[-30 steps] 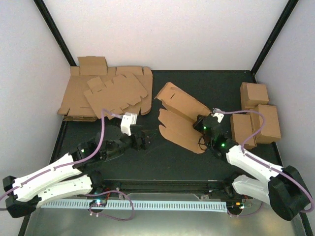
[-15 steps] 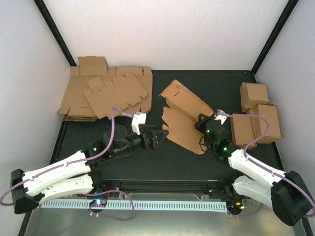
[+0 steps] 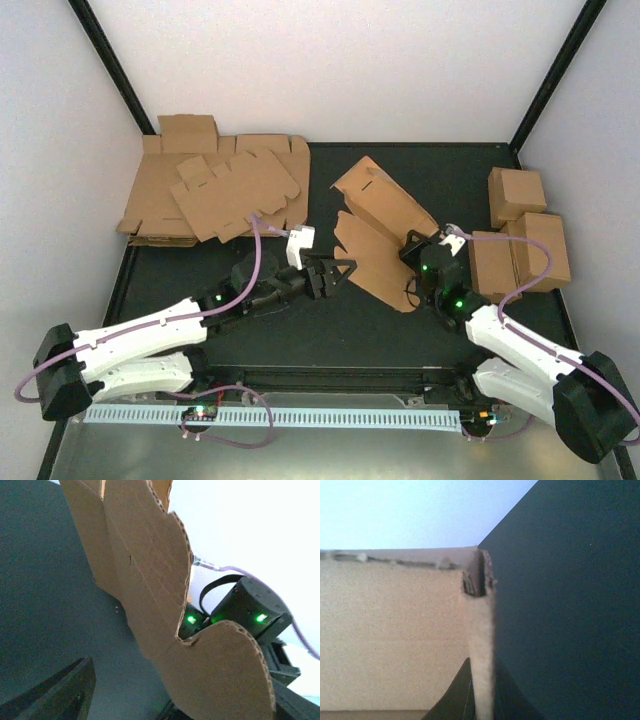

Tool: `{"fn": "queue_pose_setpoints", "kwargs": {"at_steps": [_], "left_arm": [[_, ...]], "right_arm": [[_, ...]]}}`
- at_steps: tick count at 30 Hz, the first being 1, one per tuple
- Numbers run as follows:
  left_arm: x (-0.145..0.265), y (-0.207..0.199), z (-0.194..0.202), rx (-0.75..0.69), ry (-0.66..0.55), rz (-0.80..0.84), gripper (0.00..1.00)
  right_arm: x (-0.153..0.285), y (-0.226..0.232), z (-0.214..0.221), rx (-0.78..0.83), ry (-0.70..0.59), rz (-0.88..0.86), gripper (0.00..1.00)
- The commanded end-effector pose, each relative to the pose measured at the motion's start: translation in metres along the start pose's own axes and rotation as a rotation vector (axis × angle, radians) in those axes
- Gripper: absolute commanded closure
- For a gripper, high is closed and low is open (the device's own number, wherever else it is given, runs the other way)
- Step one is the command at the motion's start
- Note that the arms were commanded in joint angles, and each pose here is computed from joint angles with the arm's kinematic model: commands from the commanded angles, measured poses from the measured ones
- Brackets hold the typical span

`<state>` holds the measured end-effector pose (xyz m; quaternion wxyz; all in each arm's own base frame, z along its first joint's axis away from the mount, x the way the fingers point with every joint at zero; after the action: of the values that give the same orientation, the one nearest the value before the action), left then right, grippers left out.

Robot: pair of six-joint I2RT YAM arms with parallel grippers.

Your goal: Fold the paper box

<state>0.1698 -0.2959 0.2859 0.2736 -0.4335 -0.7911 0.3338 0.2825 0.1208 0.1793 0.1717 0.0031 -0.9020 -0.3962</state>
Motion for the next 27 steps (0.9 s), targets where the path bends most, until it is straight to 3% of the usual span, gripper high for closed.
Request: {"fn": "queue_pose_setpoints", "kwargs": {"at_steps": [1, 4, 15, 21, 25, 27], "left_arm": [[-0.002, -0.014, -0.015, 0.033, -0.039, 0.022, 0.33], [-0.002, -0.009, -0.012, 0.059, -0.029, 0.001, 0.46], [-0.003, -0.005, 0.0, 0.127, -0.036, -0.018, 0.47], [-0.005, -0.001, 0.0, 0.137, -0.055, -0.029, 0.72], [-0.005, 0.002, -0.001, 0.129, -0.067, -0.051, 0.96], [-0.005, 0.006, -0.002, 0.117, -0.071, -0.079, 0.98]], "right_arm": [[0.001, -0.005, -0.008, -0.02, -0.06, 0.029, 0.98], [0.0, -0.007, -0.009, -0.019, -0.072, 0.043, 0.98], [-0.013, -0.013, -0.006, -0.001, -0.093, 0.101, 0.98], [-0.015, -0.013, -0.006, 0.003, -0.099, 0.106, 0.98], [-0.017, -0.014, -0.004, 0.0, -0.094, 0.106, 0.98], [-0.017, -0.014, -0.003, -0.002, -0.092, 0.104, 0.96]]}}
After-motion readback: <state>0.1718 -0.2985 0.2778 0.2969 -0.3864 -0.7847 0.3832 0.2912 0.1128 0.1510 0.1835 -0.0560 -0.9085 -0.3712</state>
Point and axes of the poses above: each gripper's point midway between its finger pads, its own x axis back along the fingers, its own y axis along the line the jaws close on, z = x × y, the point moved 3 cm from there along x, back along the fingers, and after that the axes turned 2 degrees about x, right-handed, at the moved point
